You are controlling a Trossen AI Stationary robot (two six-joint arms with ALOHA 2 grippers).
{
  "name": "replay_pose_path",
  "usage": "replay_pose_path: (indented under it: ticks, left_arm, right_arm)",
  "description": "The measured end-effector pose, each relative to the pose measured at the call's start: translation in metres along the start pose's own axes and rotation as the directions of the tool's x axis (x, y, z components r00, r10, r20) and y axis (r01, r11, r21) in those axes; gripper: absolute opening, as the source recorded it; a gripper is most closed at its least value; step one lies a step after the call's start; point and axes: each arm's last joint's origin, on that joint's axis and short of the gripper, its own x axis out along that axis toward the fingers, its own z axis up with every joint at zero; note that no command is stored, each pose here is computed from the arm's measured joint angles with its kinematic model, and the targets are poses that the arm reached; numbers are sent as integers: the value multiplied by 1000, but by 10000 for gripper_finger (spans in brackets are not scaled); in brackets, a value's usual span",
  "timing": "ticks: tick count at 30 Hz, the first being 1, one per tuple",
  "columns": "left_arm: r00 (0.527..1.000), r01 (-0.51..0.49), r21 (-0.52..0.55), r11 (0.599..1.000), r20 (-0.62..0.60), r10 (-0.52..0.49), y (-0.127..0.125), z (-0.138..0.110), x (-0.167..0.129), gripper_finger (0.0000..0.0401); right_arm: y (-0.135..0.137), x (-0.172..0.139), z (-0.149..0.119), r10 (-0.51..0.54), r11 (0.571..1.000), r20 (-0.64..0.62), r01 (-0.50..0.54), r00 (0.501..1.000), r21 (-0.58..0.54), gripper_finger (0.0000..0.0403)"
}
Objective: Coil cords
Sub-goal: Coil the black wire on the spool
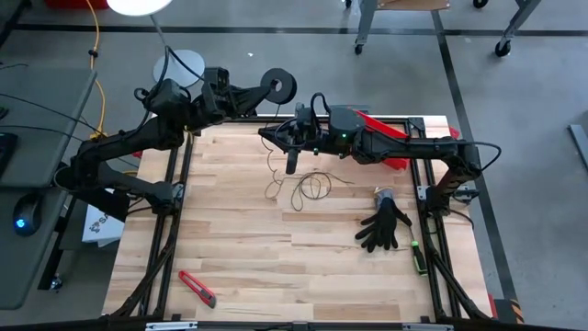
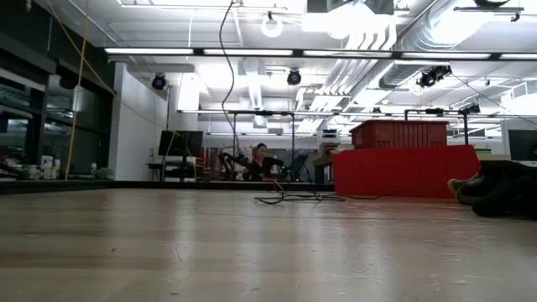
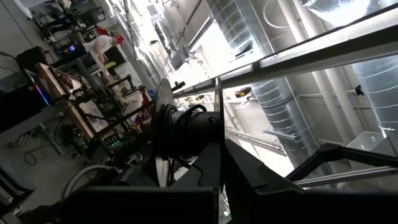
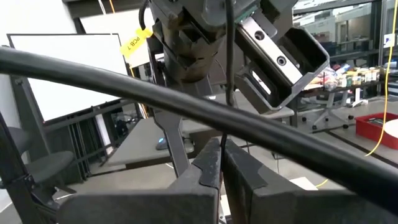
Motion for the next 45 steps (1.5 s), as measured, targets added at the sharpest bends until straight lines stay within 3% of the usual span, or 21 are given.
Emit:
replay_pose_path:
  ticks: [35,45]
  left_arm:
    - [999,37,0,999,12,-37,-3,1,0,0]
    - [998,51,1,999,-21,-51,-4,2,-1,0]
  right_arm:
    - [-1,-1,0,-5,1000,-18,5,1000,0,0]
    - [-9,-1,0,-23,997,-22,25,999,68,0]
